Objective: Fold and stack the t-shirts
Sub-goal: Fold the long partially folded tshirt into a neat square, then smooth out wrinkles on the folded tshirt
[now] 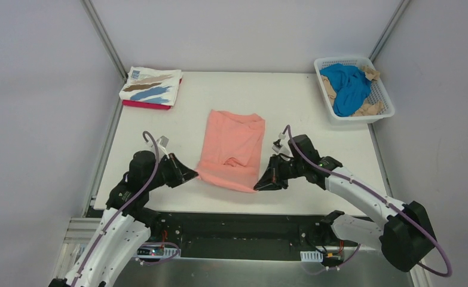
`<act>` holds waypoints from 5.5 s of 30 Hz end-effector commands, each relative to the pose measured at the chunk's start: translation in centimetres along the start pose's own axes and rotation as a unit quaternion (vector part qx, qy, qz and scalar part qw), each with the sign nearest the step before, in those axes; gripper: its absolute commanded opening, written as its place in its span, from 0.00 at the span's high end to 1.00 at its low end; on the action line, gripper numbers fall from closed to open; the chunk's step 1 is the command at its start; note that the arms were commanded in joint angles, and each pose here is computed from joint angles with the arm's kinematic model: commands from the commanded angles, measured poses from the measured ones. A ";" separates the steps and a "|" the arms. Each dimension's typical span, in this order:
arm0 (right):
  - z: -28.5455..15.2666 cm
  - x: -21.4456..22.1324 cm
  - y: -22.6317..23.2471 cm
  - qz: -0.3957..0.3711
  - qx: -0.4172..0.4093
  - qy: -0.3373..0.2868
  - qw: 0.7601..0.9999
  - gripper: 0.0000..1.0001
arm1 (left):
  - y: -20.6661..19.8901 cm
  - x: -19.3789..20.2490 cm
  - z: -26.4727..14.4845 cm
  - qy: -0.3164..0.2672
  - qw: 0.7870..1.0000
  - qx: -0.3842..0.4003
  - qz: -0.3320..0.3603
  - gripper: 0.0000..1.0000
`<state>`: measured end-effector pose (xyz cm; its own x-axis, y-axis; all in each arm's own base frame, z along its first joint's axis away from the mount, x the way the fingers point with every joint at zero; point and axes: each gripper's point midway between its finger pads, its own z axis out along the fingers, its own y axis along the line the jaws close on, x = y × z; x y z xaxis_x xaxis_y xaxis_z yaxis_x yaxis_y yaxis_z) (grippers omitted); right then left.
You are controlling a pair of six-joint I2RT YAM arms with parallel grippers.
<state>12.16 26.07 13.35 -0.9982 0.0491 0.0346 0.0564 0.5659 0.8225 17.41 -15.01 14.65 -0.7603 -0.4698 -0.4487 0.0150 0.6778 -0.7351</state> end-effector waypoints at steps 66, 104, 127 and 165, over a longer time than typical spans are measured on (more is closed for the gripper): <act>-2.2 -30.3 -3.0 0.120 0.044 -0.272 0.954 1.00 | 3.5 -20.2 23.0 0.014 0.982 -0.182 0.042 1.00; 4.6 -32.4 0.7 0.038 0.031 -0.209 0.977 0.01 | 2.1 -3.0 18.7 0.181 0.977 -0.109 0.037 0.01; -0.3 -20.9 7.2 -0.044 -0.054 -0.171 0.983 0.00 | -5.3 -10.9 14.4 0.011 0.991 -0.076 0.113 0.01; -0.3 -16.6 2.1 -0.055 0.035 -0.226 0.972 0.00 | -3.9 -19.0 18.4 0.005 0.989 -0.064 0.130 0.01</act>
<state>26.98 27.54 8.32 -0.9554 0.2748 -0.1086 0.0968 0.6384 0.7636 44.75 -20.64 8.85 -0.8463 -0.2830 -0.4513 0.0145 0.8347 -0.5506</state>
